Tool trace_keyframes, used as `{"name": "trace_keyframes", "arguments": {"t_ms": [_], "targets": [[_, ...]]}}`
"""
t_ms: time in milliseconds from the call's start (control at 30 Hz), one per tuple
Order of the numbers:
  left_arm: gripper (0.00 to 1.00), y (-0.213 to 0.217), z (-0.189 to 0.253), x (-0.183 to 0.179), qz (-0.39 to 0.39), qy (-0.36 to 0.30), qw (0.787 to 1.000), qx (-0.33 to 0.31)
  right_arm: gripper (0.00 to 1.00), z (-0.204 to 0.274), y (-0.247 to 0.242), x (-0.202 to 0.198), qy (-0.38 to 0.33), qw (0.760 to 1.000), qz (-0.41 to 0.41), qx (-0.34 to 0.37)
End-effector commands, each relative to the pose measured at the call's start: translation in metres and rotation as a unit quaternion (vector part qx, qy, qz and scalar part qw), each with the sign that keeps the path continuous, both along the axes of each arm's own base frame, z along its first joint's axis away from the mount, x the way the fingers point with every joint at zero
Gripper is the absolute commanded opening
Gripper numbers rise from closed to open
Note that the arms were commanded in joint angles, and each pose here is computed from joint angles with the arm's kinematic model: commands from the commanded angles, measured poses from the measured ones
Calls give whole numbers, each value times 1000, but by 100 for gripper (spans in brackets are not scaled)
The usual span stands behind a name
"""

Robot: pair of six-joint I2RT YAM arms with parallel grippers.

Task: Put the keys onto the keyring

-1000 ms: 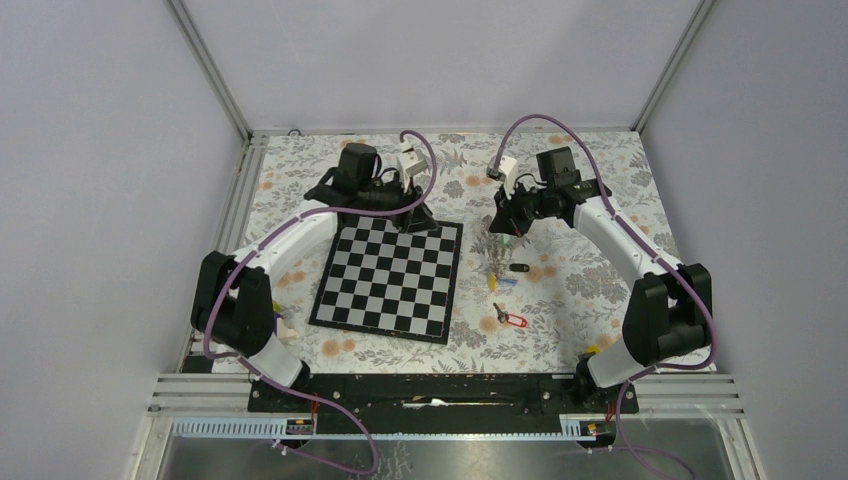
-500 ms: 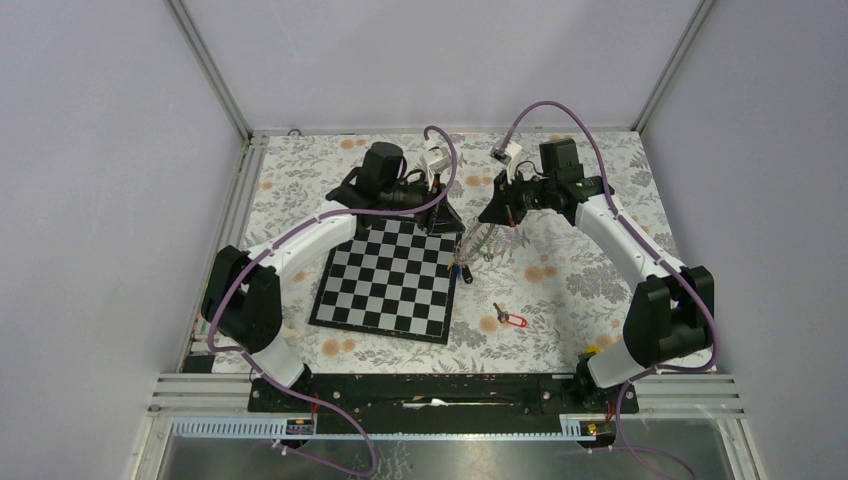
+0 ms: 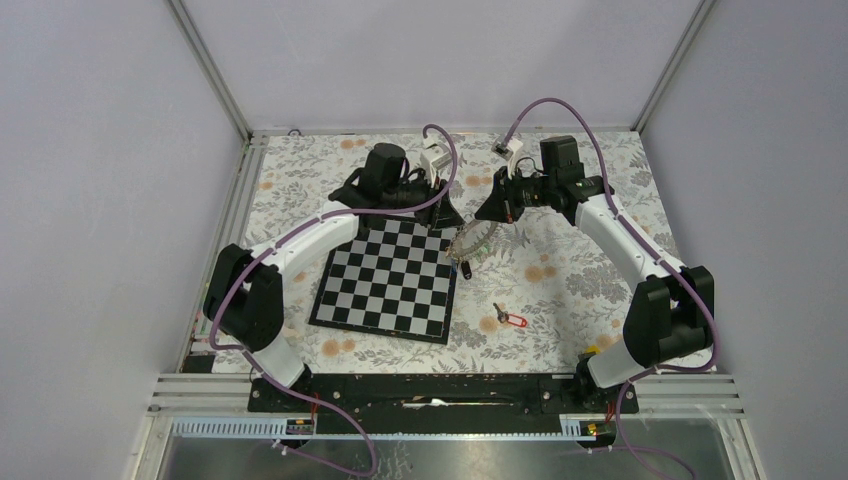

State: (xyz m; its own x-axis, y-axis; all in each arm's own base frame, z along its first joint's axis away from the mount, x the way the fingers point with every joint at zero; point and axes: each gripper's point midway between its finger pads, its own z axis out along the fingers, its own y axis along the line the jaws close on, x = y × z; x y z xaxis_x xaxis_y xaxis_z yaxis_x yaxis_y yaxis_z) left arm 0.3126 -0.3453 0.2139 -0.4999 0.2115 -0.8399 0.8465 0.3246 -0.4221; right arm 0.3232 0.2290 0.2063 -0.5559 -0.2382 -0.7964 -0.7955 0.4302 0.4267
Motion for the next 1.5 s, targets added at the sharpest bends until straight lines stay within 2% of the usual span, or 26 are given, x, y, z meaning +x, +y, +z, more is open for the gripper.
{"name": "trace_keyframes", "arguments": {"t_ms": [0, 167, 333, 533, 667, 967, 1200, 1467], "targets": [[35, -6, 9, 10, 19, 1, 1000, -13, 0, 32, 8, 0, -45, 998, 14, 30], [35, -10, 5, 7, 17, 23, 999, -15, 0, 28, 9, -1, -40, 999, 16, 31], [37, -10, 5, 9, 18, 13, 1000, -18, 0, 25, 9, -7, -39, 998, 29, 35], [37, -9, 7, 5, -7, -24, 999, -20, 0, 23, 10, -16, -37, 997, 49, 42], [37, -7, 11, -1, -43, -71, 996, -18, 0, 26, 12, -21, -36, 996, 66, 52], [37, -8, 25, -4, -130, -175, 976, -3, 0, 28, 17, -32, -27, 992, 99, 73], [36, -8, 27, -20, -199, -204, 958, -12, 0, 26, 17, -37, -25, 990, 110, 79], [37, -4, 14, -21, -209, -213, 954, 4, 0, 27, 17, -38, -25, 990, 113, 81]]}}
